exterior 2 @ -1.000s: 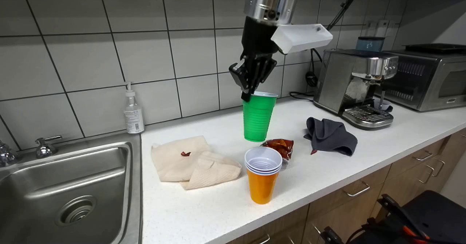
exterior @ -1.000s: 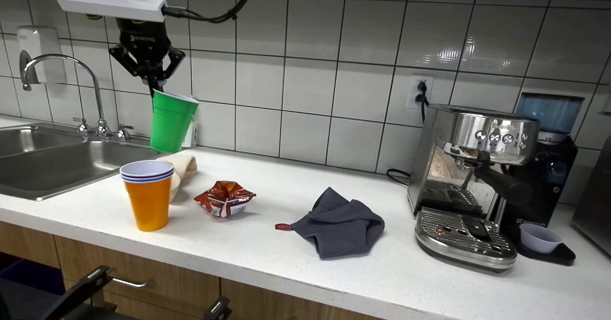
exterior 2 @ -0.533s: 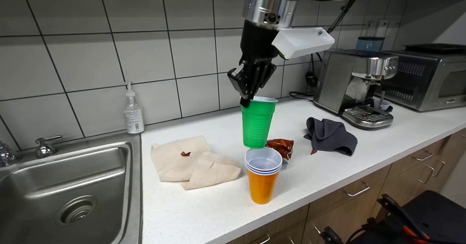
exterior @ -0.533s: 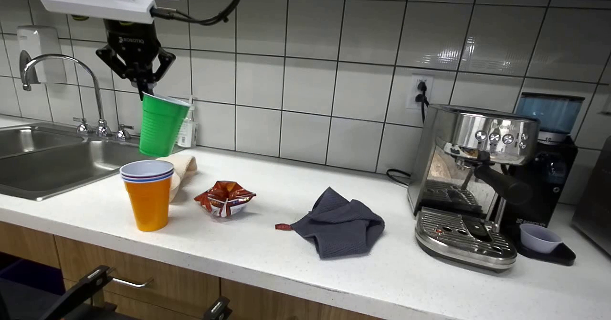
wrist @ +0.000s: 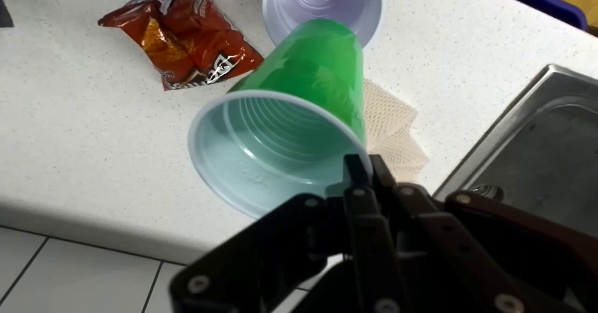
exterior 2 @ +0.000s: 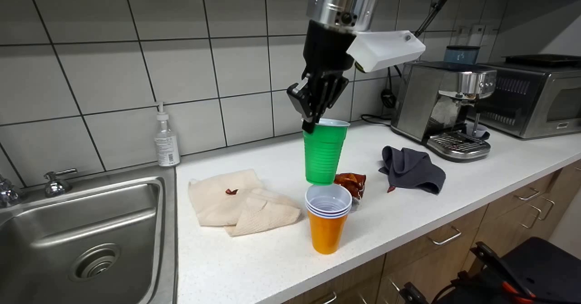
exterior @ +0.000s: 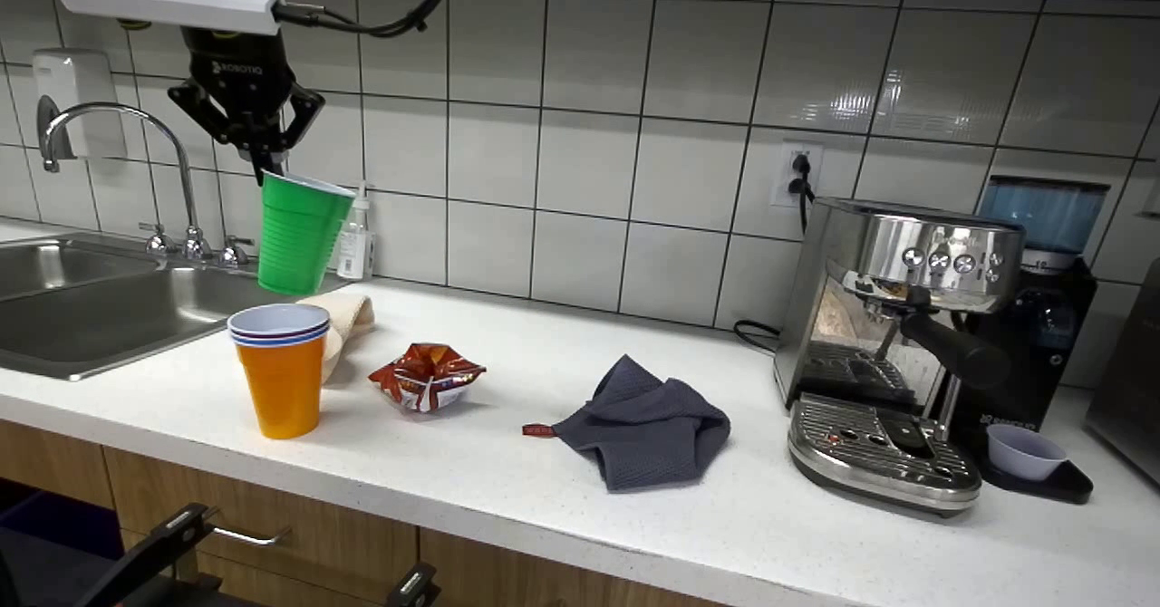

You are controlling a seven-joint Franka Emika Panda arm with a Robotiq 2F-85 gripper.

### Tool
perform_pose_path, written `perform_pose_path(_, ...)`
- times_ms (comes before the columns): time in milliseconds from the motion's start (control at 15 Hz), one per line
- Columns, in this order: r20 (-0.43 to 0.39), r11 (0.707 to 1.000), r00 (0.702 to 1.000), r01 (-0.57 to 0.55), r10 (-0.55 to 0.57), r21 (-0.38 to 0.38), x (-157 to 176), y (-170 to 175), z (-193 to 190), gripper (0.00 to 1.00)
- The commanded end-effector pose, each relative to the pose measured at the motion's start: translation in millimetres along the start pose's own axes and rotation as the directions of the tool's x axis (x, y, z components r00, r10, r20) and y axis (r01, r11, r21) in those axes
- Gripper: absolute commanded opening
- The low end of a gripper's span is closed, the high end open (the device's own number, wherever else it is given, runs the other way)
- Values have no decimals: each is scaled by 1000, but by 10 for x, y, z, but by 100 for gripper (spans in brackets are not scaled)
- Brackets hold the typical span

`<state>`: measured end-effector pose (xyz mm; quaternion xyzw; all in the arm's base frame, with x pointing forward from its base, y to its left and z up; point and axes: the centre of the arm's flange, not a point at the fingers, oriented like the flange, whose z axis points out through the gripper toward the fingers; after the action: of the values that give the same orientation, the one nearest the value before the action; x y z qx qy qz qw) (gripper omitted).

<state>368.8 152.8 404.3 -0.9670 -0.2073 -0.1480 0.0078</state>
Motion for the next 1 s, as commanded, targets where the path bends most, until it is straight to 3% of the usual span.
perform_pose_path(0, 2, 1000, 1000, 0, 0, -10, -189, -69, -138, 1)
perform_pose_path(933, 51, 1000, 999, 7, -6, -8, -345, -116, -80, 1)
